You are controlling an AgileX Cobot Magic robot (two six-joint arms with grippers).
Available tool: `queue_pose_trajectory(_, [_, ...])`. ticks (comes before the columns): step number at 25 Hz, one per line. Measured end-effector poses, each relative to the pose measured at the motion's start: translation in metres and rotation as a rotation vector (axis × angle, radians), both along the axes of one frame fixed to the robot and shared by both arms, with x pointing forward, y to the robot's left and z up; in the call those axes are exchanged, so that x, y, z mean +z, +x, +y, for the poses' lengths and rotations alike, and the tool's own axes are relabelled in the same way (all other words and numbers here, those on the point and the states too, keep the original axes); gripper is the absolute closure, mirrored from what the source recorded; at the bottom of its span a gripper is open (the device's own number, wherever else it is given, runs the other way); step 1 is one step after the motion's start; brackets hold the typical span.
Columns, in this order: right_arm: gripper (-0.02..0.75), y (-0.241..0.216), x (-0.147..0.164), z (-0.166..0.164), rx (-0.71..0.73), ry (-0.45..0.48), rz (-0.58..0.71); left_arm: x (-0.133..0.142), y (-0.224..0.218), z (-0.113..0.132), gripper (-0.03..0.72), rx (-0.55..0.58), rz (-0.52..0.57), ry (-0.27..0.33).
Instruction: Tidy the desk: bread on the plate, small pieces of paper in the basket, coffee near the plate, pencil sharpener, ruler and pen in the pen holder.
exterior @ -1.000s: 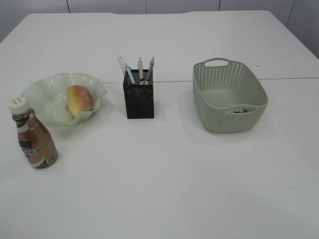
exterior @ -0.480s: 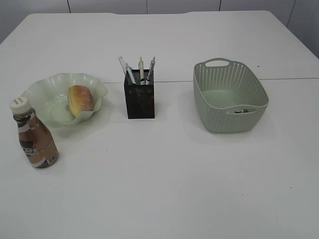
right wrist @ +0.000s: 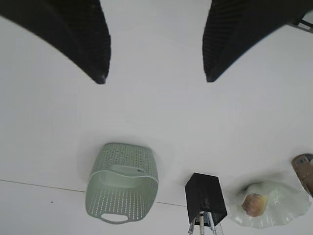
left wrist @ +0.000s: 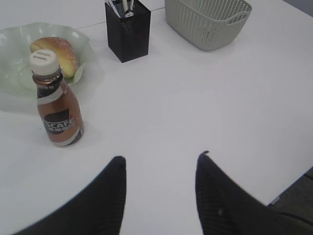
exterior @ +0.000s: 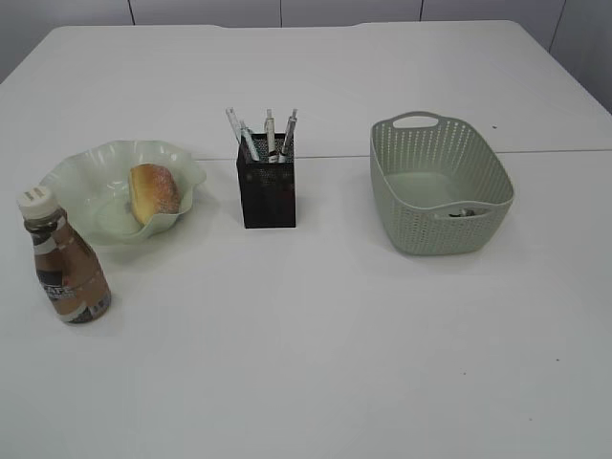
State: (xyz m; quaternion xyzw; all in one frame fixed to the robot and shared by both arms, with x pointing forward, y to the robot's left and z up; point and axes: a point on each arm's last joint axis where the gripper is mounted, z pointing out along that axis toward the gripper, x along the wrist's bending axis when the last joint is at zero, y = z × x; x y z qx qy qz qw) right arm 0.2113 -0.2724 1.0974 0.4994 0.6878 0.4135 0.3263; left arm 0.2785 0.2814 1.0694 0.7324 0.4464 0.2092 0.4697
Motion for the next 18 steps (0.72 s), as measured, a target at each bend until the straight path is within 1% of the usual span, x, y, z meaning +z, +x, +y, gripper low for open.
queue_pose_trajectory(2, [0.300,-0.006,-0.015,0.000,0.008,-0.016,-0.006,-0.004,-0.004,0.004,0.348,0.001,-0.017,-0.015])
queue_pose_trajectory(4, [0.300,-0.006,-0.024,0.000,0.019,-0.030,0.020,-0.003,-0.007,0.006,0.356,0.002,-0.038,-0.034])
queue_pose_trajectory(6, [0.300,-0.006,-0.027,0.001,0.031,-0.042,0.035,-0.002,-0.008,0.008,0.363,0.001,-0.049,-0.044])
queue_pose_trajectory(9, [0.300,-0.006,-0.028,0.001,0.046,-0.052,0.038,-0.002,-0.011,0.007,0.375,-0.013,-0.018,-0.049])
queue_pose_trajectory(11, [0.300,-0.006,-0.028,0.002,0.049,-0.054,0.036,0.000,-0.014,0.008,0.379,-0.041,-0.006,-0.022])
queue_pose_trajectory(13, [0.300,-0.006,-0.028,0.002,0.049,-0.055,0.038,0.000,-0.017,0.010,0.381,-0.065,0.009,0.026])
queue_pose_trajectory(15, [0.300,-0.004,-0.031,0.002,0.052,-0.057,0.050,-0.004,-0.019,0.012,0.389,-0.084,0.036,0.088])
queue_pose_trajectory(17, [0.300,-0.002,-0.036,0.001,0.052,-0.056,0.070,-0.008,-0.022,0.014,0.407,-0.100,0.048,0.116])
queue_pose_trajectory(18, [0.300,0.000,-0.039,0.001,0.055,-0.058,0.080,-0.008,-0.023,0.014,0.420,-0.108,0.049,0.119])
